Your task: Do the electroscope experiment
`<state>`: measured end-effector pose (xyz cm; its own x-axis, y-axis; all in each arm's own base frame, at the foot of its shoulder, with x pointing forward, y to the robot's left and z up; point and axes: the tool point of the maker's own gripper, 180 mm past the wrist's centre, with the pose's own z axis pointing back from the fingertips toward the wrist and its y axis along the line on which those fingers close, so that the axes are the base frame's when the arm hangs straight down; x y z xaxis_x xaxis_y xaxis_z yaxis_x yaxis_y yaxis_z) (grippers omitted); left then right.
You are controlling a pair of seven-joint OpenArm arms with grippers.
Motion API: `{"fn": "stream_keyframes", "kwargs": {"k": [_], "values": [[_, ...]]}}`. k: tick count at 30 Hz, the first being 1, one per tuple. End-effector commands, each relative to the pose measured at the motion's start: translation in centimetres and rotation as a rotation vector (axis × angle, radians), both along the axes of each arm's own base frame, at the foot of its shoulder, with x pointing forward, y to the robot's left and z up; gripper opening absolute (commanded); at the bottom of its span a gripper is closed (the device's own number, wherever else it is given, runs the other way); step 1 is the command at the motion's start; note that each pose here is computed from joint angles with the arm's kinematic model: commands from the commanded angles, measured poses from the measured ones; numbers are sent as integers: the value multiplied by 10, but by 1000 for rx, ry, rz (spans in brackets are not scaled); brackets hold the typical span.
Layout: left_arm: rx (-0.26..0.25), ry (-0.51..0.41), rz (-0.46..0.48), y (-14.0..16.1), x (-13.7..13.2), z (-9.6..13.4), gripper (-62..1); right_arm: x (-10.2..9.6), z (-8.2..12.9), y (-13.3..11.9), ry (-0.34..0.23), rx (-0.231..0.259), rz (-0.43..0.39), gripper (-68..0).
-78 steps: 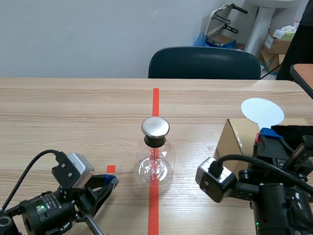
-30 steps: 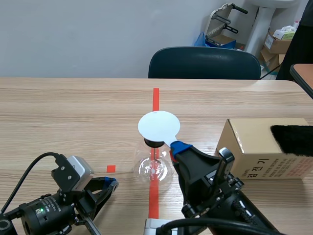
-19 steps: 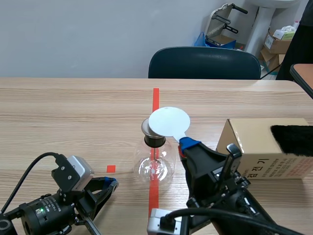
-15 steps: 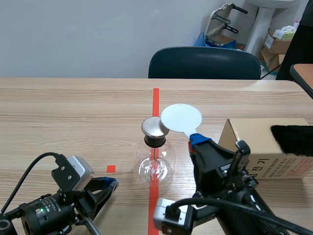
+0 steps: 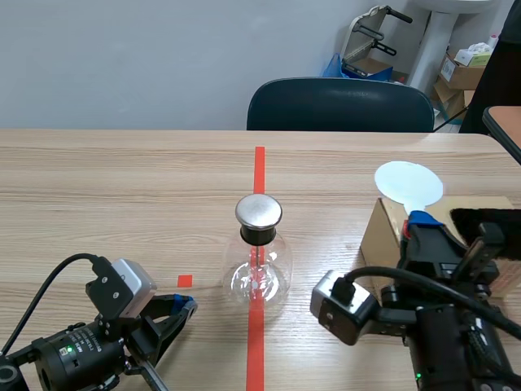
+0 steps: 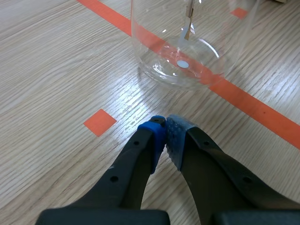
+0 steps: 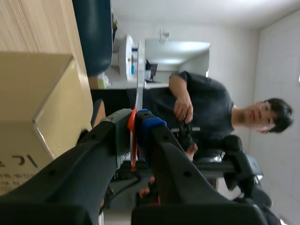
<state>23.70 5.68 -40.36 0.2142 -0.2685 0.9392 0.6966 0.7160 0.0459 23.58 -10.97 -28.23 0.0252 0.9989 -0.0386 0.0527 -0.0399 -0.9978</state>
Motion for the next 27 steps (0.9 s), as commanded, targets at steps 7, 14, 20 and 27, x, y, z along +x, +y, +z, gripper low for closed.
{"fn": "stream_keyframes", "kwargs": {"k": [7, 14, 20, 27], "values": [[-29, -17, -2, -6, 2, 7, -569, 1, 11, -19, -37, 13, -100, -665], [-29, -17, -2, -6, 2, 7, -569, 1, 11, -22, -37, 14, -115, -665], [-29, -17, -2, -6, 2, 7, -569, 2, 11, -13, -36, 11, -65, -665], [-29, -17, -2, -6, 2, 7, -569, 2, 10, 18, -30, -1, 105, -665]]}}
